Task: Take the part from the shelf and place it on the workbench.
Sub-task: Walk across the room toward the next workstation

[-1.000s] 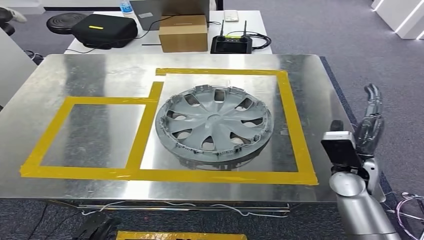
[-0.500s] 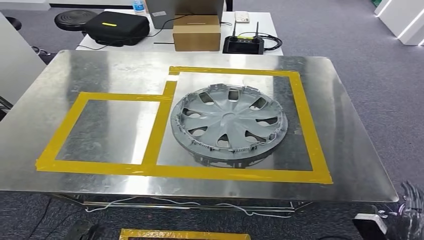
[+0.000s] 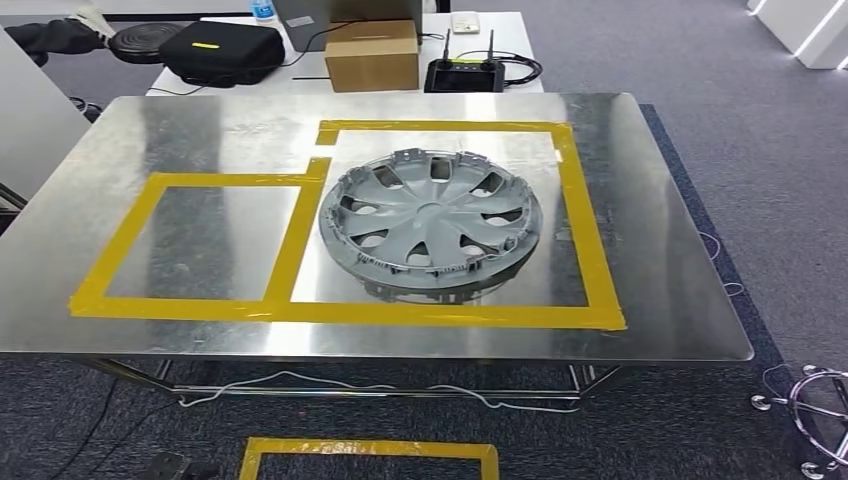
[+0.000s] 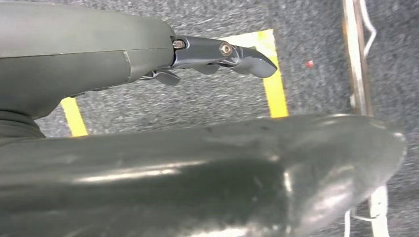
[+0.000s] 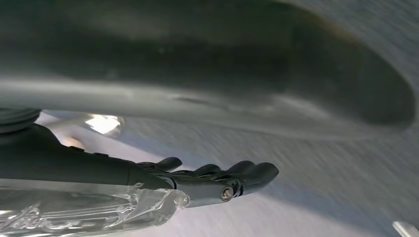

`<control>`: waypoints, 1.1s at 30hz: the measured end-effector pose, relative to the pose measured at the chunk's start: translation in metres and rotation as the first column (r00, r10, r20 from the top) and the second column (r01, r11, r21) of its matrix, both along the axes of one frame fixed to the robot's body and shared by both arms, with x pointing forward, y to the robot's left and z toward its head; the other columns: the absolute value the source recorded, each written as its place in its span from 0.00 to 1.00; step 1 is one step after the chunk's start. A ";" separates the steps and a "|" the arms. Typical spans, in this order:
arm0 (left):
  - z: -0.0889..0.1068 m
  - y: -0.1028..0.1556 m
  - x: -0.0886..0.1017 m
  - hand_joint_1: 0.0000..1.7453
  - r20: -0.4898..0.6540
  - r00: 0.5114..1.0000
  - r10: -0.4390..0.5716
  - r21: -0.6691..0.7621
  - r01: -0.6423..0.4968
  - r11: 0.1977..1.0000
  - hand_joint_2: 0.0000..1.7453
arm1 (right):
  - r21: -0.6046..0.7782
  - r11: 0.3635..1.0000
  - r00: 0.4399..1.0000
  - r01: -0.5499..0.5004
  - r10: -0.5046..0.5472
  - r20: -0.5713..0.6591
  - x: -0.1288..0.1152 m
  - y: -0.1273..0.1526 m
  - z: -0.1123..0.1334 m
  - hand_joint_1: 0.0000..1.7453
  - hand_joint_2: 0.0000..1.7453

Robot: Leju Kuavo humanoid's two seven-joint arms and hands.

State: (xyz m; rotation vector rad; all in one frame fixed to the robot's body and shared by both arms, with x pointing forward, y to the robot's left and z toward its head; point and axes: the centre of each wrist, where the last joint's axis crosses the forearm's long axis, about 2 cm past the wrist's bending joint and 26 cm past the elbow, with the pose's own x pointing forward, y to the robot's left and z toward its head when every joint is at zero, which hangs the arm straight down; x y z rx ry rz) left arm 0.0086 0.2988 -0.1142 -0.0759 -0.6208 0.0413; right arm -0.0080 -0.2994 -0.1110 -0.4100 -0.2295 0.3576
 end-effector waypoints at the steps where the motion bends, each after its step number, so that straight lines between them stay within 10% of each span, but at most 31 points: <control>1: 0.000 0.000 0.001 0.00 0.002 1.000 -0.003 -0.001 0.003 1.000 0.00 | 0.019 1.000 1.000 0.009 -0.008 -0.029 -0.001 0.005 -0.001 0.00 0.00; 16: 0.001 0.004 0.010 0.00 -0.077 0.994 -0.082 0.019 0.084 0.996 0.00 | 0.334 0.903 0.940 0.269 -0.171 -0.294 0.009 0.047 -0.002 0.00 0.00; 17: 0.001 0.004 0.010 0.00 -0.092 0.992 -0.085 0.022 0.087 0.996 0.00 | 0.339 0.900 0.940 0.273 -0.175 -0.291 0.011 0.047 -0.002 0.00 0.25; 20: 0.001 0.004 0.013 0.00 -0.111 0.990 -0.090 0.028 0.093 0.995 0.75 | 0.349 0.893 0.940 0.284 -0.186 -0.287 0.015 0.048 -0.001 0.00 1.00; 21: 0.001 0.005 0.013 0.00 -0.111 0.990 -0.091 0.030 0.095 0.995 1.00 | 0.350 0.892 0.939 0.287 -0.189 -0.288 0.015 0.048 -0.001 0.00 1.00; 22: 0.001 0.004 0.013 0.00 -0.112 0.989 -0.094 0.034 0.098 0.995 1.00 | 0.351 0.891 0.938 0.289 -0.190 -0.289 0.015 0.048 -0.001 0.00 1.00; 26: 0.001 0.004 0.013 0.00 -0.124 0.987 -0.104 0.069 0.113 0.991 0.00 | 0.338 0.899 0.938 0.278 -0.178 -0.296 0.014 0.048 -0.002 0.00 0.00; 33: 0.001 0.004 0.014 0.00 -0.008 0.994 -0.105 0.037 0.105 0.994 0.00 | 0.342 0.904 0.940 0.257 -0.152 -0.304 0.014 0.048 -0.002 0.00 0.00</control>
